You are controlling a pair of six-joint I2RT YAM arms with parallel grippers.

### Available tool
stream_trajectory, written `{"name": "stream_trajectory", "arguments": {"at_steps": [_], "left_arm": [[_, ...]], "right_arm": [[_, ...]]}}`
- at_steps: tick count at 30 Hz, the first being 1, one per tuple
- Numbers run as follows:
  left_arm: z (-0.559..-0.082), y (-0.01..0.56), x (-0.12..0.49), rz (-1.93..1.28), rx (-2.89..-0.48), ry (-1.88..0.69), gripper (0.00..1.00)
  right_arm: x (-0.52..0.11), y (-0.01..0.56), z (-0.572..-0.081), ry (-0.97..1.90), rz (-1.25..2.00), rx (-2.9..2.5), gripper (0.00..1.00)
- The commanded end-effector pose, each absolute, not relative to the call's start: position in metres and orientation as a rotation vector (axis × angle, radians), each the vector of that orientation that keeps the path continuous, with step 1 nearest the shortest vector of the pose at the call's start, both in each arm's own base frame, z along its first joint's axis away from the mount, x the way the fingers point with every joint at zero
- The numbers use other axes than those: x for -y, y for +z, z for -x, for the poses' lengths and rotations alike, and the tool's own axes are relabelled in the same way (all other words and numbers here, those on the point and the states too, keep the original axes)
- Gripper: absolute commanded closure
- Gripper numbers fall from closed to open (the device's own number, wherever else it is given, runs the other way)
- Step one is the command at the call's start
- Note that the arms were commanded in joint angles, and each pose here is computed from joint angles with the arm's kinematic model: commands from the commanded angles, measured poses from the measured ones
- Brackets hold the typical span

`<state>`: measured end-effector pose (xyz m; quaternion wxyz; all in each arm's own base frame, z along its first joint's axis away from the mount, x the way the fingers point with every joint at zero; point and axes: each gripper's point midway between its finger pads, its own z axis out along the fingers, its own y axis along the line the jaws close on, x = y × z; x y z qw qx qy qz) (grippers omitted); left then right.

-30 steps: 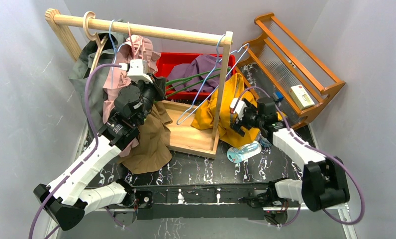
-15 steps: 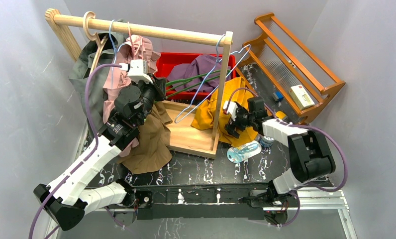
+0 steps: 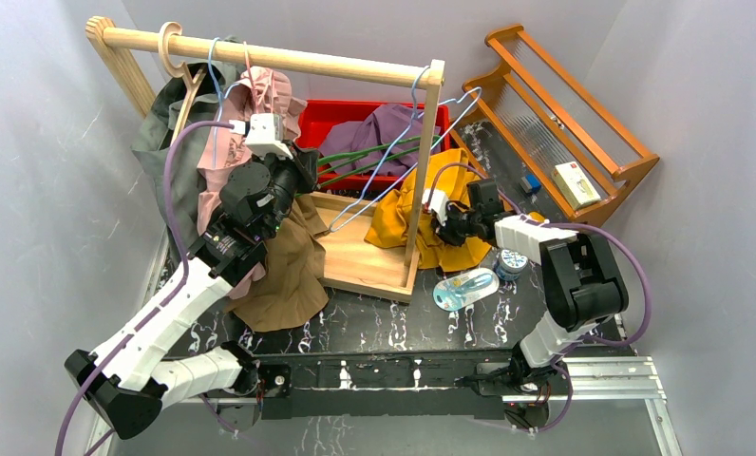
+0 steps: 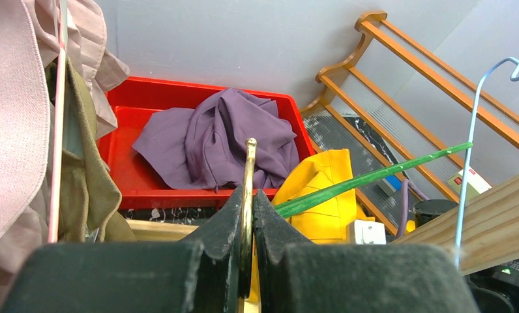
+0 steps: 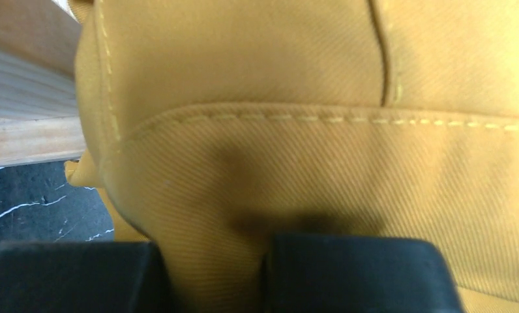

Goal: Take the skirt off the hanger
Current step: Pick up the skirt from the center of the board.

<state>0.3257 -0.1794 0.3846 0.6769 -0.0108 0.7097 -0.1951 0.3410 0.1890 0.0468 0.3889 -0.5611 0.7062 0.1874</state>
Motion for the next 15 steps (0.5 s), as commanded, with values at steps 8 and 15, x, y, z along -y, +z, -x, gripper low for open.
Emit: {"name": "stream_trajectory", "arguments": {"at_steps": [8,15], "left_arm": [[-0.324,0.412,0.175,0.05,-1.534,-0.452,1.0],[-0.324,0.414,0.175,0.059,-1.519,-0.462,1.0]], "right_arm": [[-0.189,0.145,-0.353,0.437,1.085,-1.656,1.0],[-0.173,0.234,-0.351,0.581,0.606,-1.595,1.0]]}}
